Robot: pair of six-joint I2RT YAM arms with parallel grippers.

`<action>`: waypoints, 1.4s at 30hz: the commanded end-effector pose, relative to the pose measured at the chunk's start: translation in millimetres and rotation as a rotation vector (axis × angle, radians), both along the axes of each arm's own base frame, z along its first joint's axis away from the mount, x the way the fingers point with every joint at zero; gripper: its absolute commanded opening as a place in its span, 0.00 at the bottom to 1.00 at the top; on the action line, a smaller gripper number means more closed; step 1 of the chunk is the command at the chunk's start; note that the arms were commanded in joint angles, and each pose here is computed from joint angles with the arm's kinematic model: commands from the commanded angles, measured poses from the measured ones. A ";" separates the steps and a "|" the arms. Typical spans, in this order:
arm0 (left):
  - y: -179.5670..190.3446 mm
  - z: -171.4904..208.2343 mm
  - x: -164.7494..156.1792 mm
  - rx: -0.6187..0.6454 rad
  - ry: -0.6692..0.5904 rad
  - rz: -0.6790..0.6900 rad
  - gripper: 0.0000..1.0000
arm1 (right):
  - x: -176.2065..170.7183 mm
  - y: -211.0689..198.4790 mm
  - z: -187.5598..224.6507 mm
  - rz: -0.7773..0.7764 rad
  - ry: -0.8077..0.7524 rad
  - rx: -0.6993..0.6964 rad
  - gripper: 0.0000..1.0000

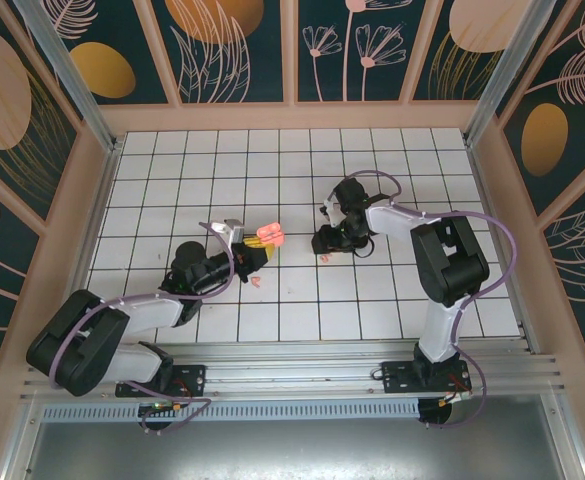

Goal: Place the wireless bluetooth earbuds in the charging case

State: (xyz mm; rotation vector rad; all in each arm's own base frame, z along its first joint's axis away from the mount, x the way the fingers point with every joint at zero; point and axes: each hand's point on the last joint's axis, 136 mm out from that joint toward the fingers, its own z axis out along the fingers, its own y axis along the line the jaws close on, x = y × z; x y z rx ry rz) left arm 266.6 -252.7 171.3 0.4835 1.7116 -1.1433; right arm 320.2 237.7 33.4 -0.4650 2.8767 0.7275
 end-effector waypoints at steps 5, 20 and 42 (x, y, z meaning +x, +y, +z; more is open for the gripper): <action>1.8 9.4 1.0 0.017 -0.051 -0.001 0.13 | -30.9 -9.8 -5.7 0.040 0.064 -0.063 0.48; 2.8 17.2 0.3 0.018 -0.065 0.003 0.13 | -27.4 -10.6 36.1 0.018 0.004 -0.106 0.47; 4.3 20.1 0.2 0.022 -0.057 0.010 0.14 | -4.3 1.8 -0.1 0.266 -0.104 -0.405 0.44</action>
